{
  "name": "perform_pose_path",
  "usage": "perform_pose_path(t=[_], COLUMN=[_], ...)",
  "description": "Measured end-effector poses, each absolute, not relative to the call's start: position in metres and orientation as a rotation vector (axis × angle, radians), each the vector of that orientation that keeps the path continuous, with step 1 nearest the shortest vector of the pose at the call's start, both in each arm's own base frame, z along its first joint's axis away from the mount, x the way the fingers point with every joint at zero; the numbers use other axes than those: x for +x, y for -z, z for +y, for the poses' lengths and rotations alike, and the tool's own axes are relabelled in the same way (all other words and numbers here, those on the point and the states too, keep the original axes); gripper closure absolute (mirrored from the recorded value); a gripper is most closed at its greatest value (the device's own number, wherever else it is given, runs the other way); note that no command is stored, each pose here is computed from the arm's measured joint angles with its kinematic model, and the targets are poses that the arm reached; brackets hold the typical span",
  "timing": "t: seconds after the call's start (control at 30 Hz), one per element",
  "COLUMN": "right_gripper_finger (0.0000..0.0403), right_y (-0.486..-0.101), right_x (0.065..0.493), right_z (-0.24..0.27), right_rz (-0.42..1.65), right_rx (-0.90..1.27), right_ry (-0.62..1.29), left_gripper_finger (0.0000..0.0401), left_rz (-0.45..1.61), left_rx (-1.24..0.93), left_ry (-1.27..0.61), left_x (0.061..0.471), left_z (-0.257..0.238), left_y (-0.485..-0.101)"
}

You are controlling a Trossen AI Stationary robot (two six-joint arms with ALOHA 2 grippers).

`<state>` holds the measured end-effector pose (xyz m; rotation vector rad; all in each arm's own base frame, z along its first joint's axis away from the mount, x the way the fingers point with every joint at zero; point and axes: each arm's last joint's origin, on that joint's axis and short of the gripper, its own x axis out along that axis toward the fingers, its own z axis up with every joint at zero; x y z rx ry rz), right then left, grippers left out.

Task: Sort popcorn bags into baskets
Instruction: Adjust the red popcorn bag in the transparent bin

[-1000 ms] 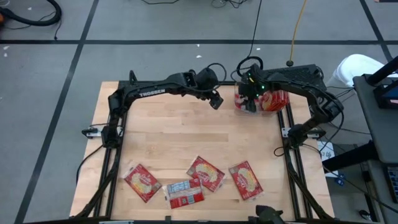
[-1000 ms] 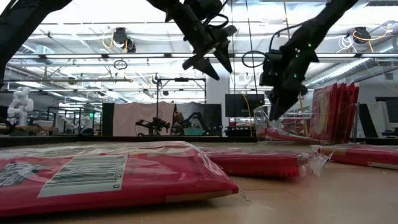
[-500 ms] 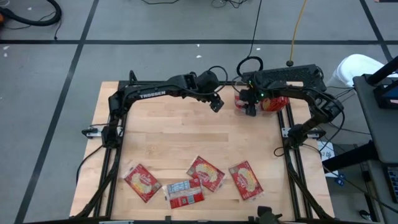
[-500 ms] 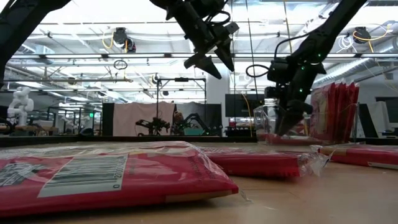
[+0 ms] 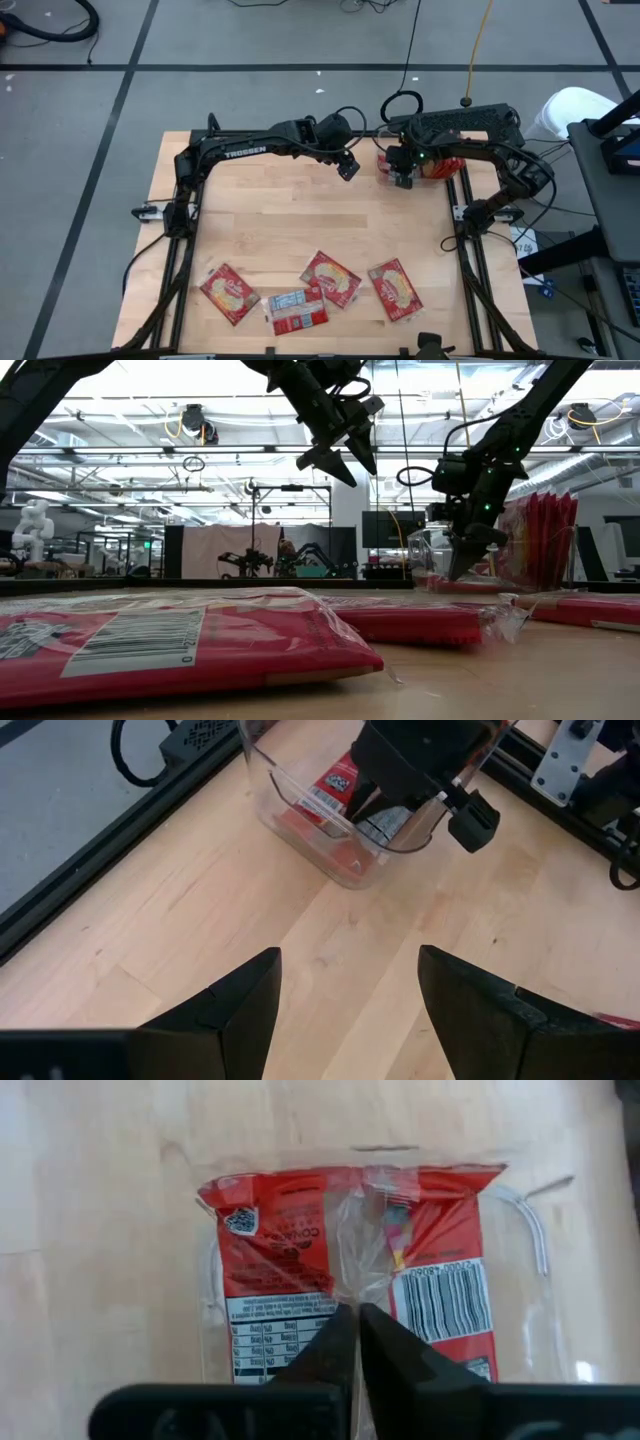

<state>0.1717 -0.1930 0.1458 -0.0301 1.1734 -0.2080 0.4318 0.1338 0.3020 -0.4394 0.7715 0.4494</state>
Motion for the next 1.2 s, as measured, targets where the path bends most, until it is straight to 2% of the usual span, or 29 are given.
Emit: perform_pose_path(t=[0.13,0.33,0.77,1.07,1.2], right_gripper_finger=[0.0401,0.0403,0.0403,0.0402,0.0383], right_y=[-0.154,-0.188,-0.228,-0.227,-0.216], right_x=[0.17,0.16,0.138,0.133,0.141], right_z=[-0.192,-0.182,-0.158,-0.154,-0.162], right_rz=[1.169,1.062,0.973,1.012,1.041], right_rx=[-0.004,0.027,0.075,0.103,0.091], right_ry=[0.283,0.411,0.548,0.556,0.5], left_gripper_finger=[0.016,0.016,0.016,0.016,0.016], left_rz=[0.773,0.768,0.592,0.516,0.541], left_rx=[-0.431,-0.404,-0.345,-0.307,-0.294], left_ry=[-0.445,-0.433,-0.395,-0.348,-0.346], left_x=[0.432,0.433,0.444,0.448,0.447], left_z=[0.134,0.134,0.139,0.14,0.14], left_y=[-0.302,-0.303,-0.316,-0.323,-0.321])
